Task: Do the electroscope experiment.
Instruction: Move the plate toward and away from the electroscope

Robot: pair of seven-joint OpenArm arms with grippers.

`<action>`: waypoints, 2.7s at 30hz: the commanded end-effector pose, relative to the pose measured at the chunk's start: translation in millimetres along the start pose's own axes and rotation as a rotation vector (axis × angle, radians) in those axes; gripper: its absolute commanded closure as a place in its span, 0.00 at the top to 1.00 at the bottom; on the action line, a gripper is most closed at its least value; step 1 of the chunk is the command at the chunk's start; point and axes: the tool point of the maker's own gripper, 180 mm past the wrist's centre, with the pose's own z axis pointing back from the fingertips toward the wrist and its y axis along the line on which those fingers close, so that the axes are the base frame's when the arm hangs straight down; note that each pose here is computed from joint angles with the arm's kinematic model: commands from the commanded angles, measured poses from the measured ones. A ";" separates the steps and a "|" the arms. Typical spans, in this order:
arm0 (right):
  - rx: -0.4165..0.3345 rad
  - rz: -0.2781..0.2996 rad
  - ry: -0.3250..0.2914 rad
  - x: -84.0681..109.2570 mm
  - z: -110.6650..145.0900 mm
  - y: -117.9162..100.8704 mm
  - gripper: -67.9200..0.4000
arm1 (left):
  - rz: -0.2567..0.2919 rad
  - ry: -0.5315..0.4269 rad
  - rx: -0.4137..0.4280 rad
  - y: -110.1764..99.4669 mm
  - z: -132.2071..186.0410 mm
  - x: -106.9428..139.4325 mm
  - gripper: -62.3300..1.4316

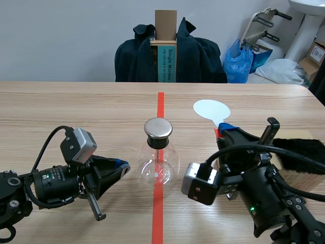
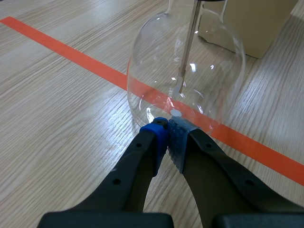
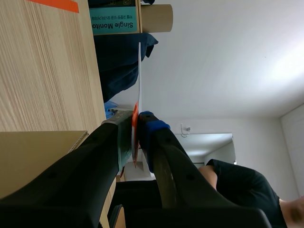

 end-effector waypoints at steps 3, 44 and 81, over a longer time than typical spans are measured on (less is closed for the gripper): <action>-0.037 0.009 -0.023 1.2 -2.8 -11.0 0.02 | -0.005 -0.037 0.005 3.1 -1.0 11.2 0.07; -0.035 0.017 -0.471 78.8 16.6 -9.8 0.02 | -0.005 -0.038 0.005 3.1 -1.0 11.4 0.07; -0.084 0.028 -0.117 12.3 -1.7 -20.5 0.02 | -0.005 -0.038 0.005 3.2 -1.0 11.4 0.07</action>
